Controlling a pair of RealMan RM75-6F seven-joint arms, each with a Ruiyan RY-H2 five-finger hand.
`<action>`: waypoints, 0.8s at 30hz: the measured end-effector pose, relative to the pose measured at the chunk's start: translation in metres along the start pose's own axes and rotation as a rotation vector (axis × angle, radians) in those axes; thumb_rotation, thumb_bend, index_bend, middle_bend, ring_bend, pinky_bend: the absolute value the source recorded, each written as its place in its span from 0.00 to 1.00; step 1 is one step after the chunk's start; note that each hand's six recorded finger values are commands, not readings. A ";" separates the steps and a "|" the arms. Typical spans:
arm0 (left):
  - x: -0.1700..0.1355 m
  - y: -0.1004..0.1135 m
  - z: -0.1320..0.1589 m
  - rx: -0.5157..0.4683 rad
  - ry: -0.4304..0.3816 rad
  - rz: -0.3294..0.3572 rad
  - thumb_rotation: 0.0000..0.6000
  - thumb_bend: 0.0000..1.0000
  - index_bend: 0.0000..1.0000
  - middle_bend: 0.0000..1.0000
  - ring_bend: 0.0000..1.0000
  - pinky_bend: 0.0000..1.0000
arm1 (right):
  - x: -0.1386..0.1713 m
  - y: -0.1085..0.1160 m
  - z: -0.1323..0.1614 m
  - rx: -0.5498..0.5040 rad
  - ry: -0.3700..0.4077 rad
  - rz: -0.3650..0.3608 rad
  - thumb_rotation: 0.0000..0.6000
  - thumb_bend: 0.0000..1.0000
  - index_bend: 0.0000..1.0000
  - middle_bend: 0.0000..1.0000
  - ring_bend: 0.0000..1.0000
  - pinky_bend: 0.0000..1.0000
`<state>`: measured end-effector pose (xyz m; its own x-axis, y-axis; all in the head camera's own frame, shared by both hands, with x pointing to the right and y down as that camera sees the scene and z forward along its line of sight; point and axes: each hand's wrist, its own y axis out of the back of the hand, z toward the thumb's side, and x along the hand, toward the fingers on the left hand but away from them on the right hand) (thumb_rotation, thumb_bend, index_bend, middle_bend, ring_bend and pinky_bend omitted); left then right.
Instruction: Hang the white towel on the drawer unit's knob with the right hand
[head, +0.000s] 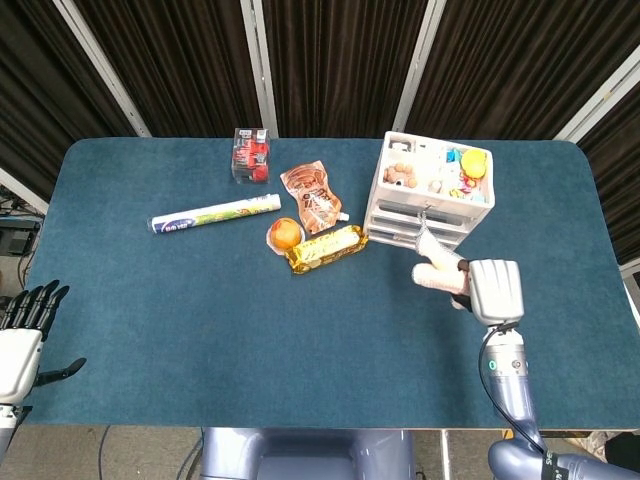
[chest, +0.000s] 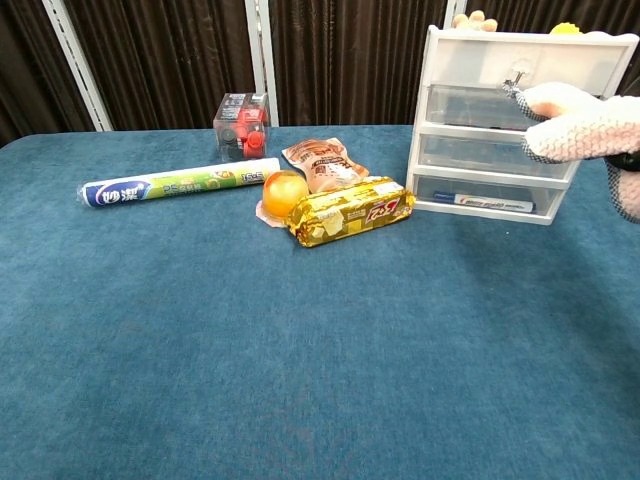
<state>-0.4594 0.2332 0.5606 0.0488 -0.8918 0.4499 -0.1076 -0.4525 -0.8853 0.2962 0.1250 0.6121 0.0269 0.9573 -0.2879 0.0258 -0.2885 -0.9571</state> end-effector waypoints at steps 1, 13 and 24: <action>0.000 0.000 0.000 0.000 0.000 0.000 1.00 0.00 0.00 0.00 0.00 0.00 | 0.000 0.000 0.000 0.001 0.000 0.000 1.00 0.47 0.85 1.00 0.99 0.92; 0.000 0.000 0.000 0.001 0.001 -0.002 1.00 0.00 0.00 0.00 0.00 0.00 | -0.002 -0.003 -0.003 0.015 -0.012 0.005 1.00 0.47 0.85 1.00 0.99 0.92; 0.000 0.000 0.000 0.001 0.002 -0.002 1.00 0.00 0.00 0.00 0.00 0.00 | -0.004 -0.006 -0.010 0.023 -0.030 0.013 1.00 0.47 0.85 1.00 0.99 0.92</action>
<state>-0.4596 0.2333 0.5610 0.0471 -0.8910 0.4516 -0.1063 -0.4540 -0.8846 0.3057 0.1226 0.6192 -0.0031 0.9537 -0.3008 0.0029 -0.3008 -0.9537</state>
